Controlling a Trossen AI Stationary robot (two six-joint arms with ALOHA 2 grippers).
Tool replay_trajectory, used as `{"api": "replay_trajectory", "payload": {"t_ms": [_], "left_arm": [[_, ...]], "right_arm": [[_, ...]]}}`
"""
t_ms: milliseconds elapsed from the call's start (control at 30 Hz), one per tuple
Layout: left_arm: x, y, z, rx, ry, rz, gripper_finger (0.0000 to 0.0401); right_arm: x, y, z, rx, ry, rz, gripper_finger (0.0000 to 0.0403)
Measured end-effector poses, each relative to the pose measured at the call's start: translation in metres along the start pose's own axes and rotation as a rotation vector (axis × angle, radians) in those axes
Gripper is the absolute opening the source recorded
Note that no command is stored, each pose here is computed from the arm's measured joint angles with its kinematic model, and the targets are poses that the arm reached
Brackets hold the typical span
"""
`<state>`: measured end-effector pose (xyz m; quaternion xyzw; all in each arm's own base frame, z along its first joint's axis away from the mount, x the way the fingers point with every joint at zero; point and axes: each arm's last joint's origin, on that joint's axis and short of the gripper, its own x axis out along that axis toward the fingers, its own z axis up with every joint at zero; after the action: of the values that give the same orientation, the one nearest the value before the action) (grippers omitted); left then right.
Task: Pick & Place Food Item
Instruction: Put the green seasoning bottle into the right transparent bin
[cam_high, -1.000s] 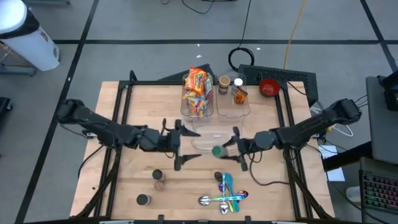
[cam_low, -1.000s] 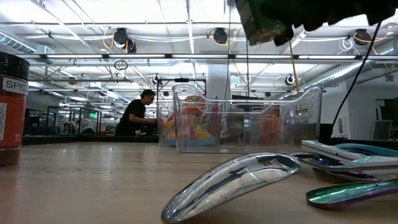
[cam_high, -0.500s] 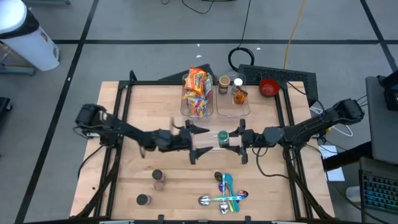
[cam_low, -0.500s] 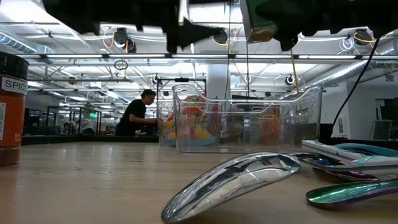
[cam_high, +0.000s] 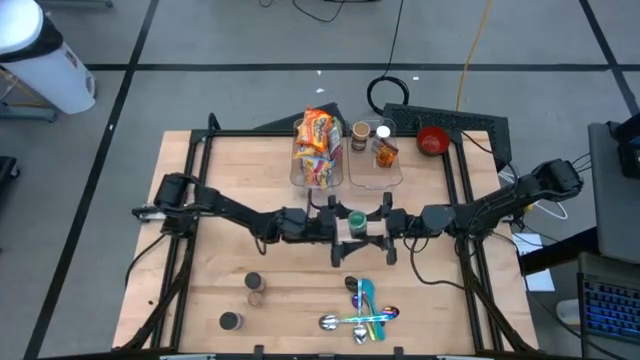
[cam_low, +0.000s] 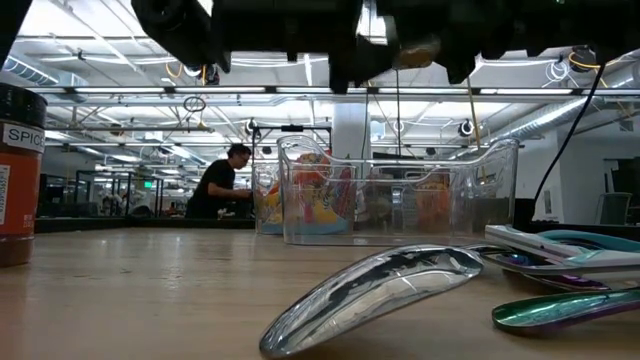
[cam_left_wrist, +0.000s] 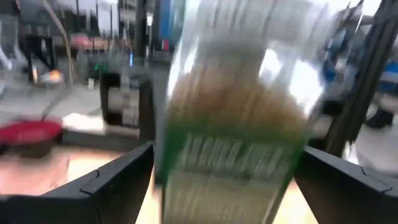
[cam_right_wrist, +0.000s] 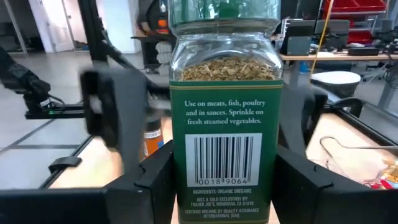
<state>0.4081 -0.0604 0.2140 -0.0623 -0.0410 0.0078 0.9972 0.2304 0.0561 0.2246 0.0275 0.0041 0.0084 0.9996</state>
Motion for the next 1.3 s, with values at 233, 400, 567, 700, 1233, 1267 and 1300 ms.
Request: {"api": "replay_trajectory", "payload": {"t_ms": [233,400,567,700,1233,1267,1300], "left_arm": [[0.0,-0.003,0.007,0.073,-0.036,-0.062,0.0338],[0.0,-0.004,0.008,0.083,-0.051,-0.046,0.0308],[0.0,-0.005,0.008,0.113,-0.053,-0.06,0.0302],[-0.001,-0.007,0.01,0.179,-0.084,-0.071,0.0293],[-0.001,-0.007,0.009,0.147,-0.061,-0.085,0.0204],[-0.001,-0.007,0.01,0.149,-0.045,-0.087,0.0204],[-0.002,-0.006,0.011,0.153,-0.024,-0.094,0.0204]], "right_arm": [[0.0,0.002,0.0,0.0,0.001,0.054,0.0186],[0.0,0.002,0.0,0.001,0.0,0.053,0.0186],[0.0,0.002,0.0,-0.002,0.003,0.048,0.0186],[0.0,0.002,0.0,0.008,0.0,0.049,0.0186],[-0.001,0.001,-0.003,0.001,0.049,0.047,0.0193],[-0.002,0.001,-0.005,0.01,0.075,0.046,0.0211],[-0.004,0.0,-0.006,0.026,0.106,0.043,0.0237]]}}
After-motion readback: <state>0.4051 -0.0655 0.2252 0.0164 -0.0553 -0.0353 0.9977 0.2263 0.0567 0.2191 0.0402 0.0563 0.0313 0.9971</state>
